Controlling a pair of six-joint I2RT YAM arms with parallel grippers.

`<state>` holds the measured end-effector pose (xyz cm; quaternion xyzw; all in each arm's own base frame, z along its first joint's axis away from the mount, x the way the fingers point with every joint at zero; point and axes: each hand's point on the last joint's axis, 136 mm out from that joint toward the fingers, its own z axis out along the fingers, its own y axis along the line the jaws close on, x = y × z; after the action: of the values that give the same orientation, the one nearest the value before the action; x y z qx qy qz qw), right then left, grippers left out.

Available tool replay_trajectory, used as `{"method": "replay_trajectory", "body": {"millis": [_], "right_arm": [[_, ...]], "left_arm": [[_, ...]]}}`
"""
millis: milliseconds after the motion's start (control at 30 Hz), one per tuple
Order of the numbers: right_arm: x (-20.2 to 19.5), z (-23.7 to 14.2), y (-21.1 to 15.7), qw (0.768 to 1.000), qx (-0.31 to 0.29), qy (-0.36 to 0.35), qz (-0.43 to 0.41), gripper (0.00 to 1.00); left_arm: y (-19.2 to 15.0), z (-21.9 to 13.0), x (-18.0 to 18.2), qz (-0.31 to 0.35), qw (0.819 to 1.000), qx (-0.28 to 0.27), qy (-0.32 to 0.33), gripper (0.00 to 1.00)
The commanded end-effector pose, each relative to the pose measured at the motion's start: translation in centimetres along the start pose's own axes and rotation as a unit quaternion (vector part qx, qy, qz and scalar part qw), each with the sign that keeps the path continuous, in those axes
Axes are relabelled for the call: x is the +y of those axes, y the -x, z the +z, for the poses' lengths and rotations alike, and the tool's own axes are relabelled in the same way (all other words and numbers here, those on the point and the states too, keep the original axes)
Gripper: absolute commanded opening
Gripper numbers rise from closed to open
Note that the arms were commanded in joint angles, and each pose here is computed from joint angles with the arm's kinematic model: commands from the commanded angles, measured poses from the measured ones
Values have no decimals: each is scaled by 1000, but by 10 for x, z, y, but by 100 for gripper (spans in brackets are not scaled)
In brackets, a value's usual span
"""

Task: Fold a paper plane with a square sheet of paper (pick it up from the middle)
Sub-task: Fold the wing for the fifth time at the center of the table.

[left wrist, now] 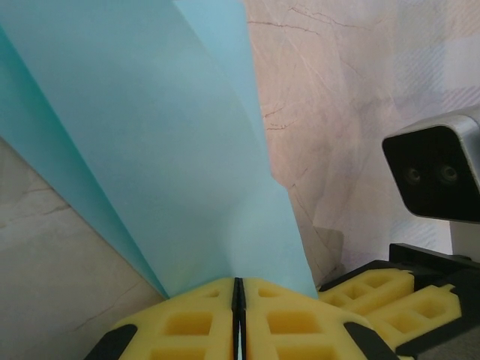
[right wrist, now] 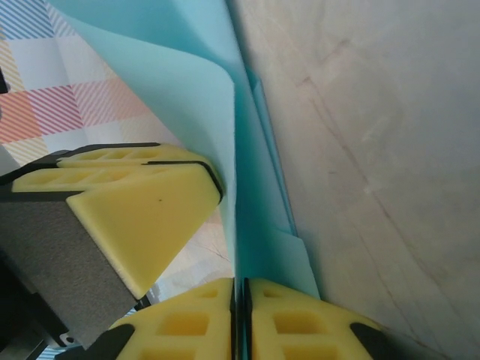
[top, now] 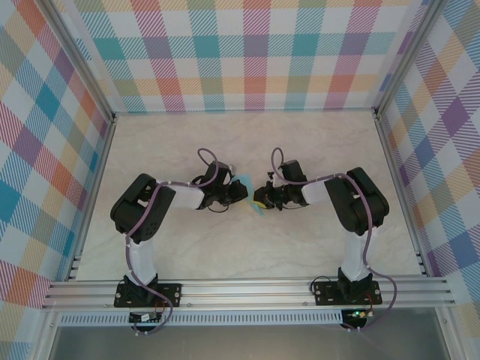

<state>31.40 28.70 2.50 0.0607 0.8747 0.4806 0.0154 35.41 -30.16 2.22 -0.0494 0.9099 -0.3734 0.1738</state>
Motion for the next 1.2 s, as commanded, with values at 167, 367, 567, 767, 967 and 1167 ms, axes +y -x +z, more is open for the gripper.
{"method": "replay_trajectory", "body": {"millis": [167,367,567,767,967,1167], "right_arm": [[6,-20,5,999,-29,-40,-1,27],[14,-36,5,997,-54,-58,-21,32],[24,-41,-1,993,-57,-81,-69,26],[37,-21,-13,991,-20,-88,-103,16],[26,-8,-14,986,-8,-129,-102,14],[3,-6,-15,982,2,-172,-79,13]], "left_arm": [[-40,15,59,-31,993,54,99,11],[-40,15,59,-33,993,54,98,11],[-39,16,58,-35,993,53,98,10],[-39,16,58,-37,993,54,100,10],[-39,17,57,-36,993,57,98,10],[-39,16,58,-37,993,57,102,10]]}}
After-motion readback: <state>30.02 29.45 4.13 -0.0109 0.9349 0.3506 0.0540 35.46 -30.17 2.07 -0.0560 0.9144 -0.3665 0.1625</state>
